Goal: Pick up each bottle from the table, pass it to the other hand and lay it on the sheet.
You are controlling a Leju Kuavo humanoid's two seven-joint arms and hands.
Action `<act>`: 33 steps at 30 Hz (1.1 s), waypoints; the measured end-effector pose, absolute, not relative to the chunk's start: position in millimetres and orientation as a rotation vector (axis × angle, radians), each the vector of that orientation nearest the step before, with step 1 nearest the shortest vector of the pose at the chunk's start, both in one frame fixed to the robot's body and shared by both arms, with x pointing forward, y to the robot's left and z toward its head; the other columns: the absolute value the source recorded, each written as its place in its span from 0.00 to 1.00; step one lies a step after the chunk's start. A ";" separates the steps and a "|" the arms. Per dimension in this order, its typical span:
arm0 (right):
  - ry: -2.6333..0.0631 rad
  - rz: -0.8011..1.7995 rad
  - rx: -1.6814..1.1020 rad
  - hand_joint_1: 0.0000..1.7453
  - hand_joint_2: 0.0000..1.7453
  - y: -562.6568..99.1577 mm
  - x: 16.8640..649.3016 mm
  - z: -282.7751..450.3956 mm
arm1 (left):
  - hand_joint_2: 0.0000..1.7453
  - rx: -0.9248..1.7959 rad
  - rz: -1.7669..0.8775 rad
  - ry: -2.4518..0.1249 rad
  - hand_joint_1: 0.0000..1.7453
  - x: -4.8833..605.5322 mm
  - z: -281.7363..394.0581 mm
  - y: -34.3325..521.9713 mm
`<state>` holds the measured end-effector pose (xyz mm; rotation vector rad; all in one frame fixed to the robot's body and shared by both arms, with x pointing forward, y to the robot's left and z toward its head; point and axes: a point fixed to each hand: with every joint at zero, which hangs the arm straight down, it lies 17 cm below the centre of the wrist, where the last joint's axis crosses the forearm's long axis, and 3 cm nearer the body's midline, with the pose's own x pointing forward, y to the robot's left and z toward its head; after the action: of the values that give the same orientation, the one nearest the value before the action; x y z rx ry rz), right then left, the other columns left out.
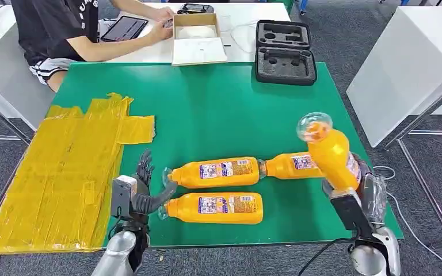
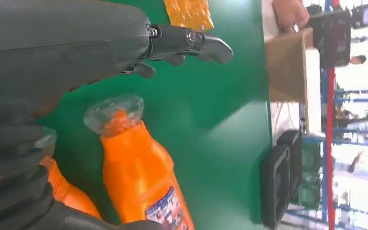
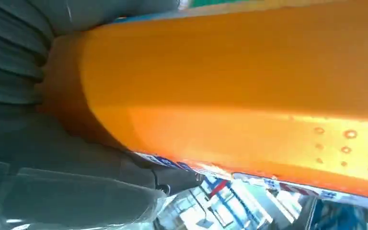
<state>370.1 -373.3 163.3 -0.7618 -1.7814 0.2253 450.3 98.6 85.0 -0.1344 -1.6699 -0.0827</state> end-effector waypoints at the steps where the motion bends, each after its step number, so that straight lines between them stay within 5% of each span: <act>1: -1.808 0.199 -0.715 1.00 1.00 -360.4 371.1 163.4 | 1.00 -0.151 -0.112 -1.685 0.00 450.4 91.1 91.3; 15: -1.918 0.178 -0.197 1.00 1.00 -191.8 427.8 155.8 | 1.00 -0.319 -0.387 -1.930 0.00 468.4 233.3 8.5; 33: -1.934 0.251 -0.049 1.00 1.00 -132.8 450.4 158.0 | 1.00 -0.407 -0.510 -2.061 0.00 455.7 300.1 -22.6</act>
<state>450.4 -132.8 158.0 -0.0486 -1.9337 0.2507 455.7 -22.6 300.1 -0.4072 -2.0608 -0.5103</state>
